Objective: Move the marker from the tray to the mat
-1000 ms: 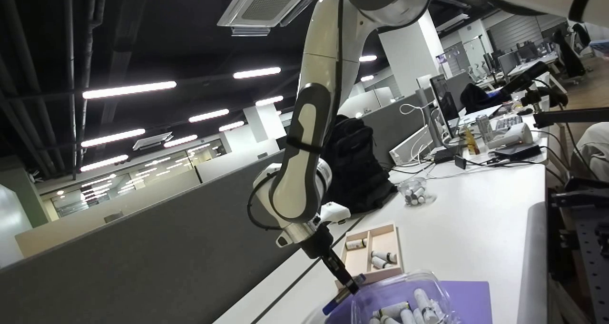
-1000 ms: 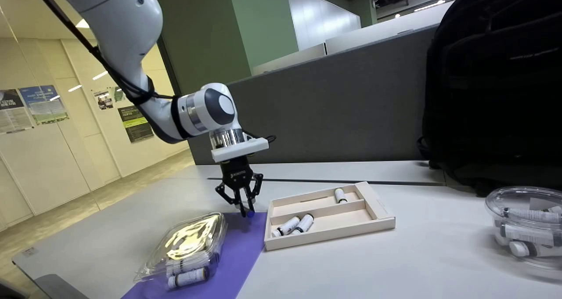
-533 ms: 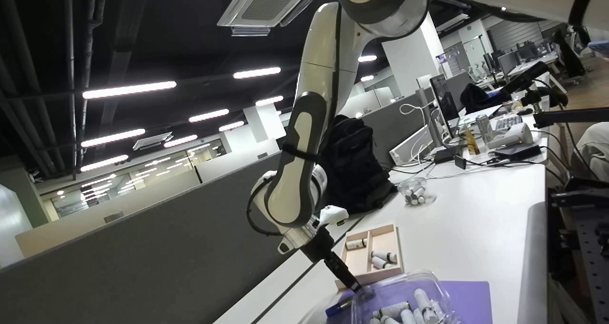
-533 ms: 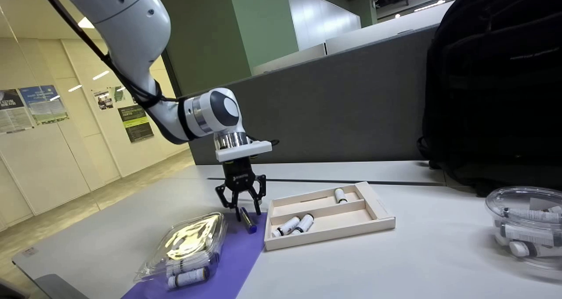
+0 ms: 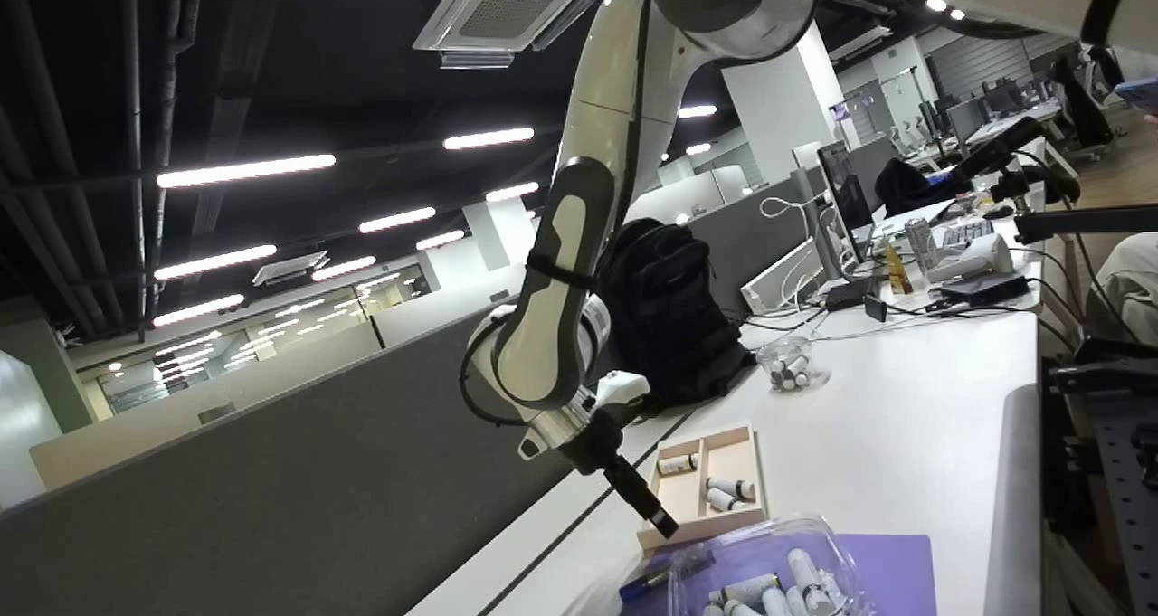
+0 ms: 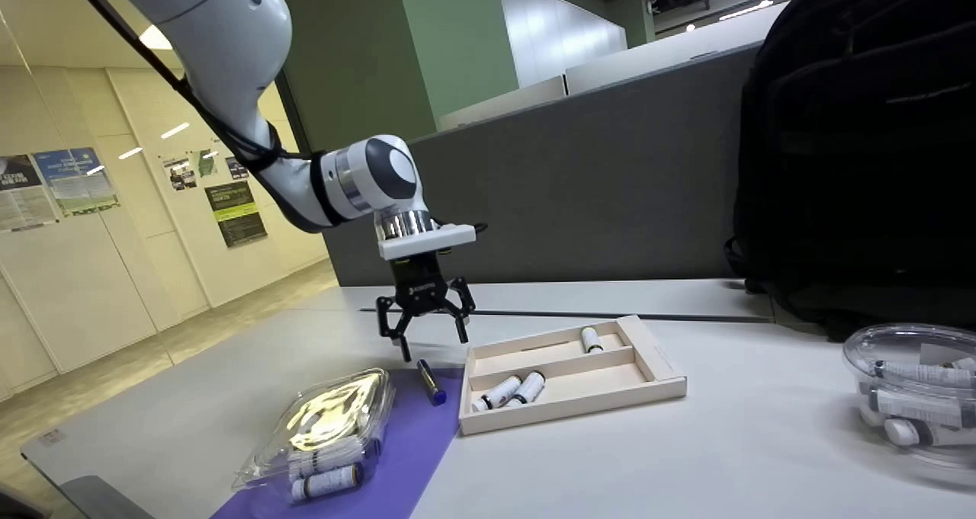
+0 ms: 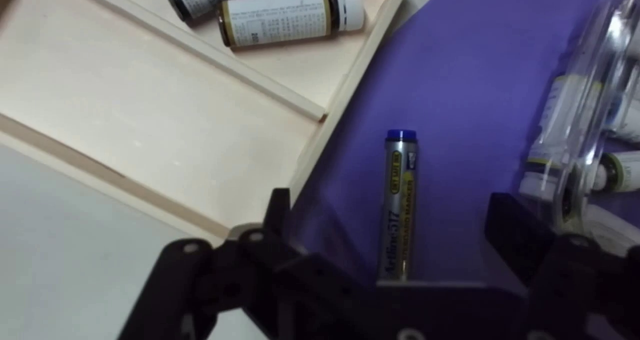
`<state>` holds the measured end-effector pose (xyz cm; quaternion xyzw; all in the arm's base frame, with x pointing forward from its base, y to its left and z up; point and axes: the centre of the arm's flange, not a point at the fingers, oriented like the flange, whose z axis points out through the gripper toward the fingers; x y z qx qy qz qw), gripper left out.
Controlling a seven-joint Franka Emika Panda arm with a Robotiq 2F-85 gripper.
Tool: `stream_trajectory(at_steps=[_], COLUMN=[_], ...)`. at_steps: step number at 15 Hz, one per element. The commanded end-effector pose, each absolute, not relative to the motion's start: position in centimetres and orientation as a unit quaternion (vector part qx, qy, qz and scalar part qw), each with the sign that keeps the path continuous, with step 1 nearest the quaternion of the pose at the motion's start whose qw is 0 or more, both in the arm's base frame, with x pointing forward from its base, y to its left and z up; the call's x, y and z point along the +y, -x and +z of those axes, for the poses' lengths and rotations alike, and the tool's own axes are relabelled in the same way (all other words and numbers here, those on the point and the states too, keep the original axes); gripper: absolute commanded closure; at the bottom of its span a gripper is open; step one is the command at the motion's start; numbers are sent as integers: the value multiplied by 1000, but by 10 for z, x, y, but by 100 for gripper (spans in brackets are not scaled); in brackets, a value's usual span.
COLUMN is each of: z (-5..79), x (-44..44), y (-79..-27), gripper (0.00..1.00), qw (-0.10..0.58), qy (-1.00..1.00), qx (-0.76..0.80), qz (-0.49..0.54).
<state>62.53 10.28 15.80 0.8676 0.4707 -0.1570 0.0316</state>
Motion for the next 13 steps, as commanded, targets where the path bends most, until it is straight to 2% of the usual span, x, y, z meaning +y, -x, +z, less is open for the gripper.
stream_trajectory(at_steps=[1,5,9,11,13], z=[214,264,286,281,257], x=[89,74,47,26,-3], y=[-616,-609,-606,-610,-615], gripper=[0,0,0,0,0], qw=[66,94,95,78,52], qy=[-879,-905,-931,-939,-937], qx=[459,414,351,335,335], qz=[-106,-10,24,-9,-87])
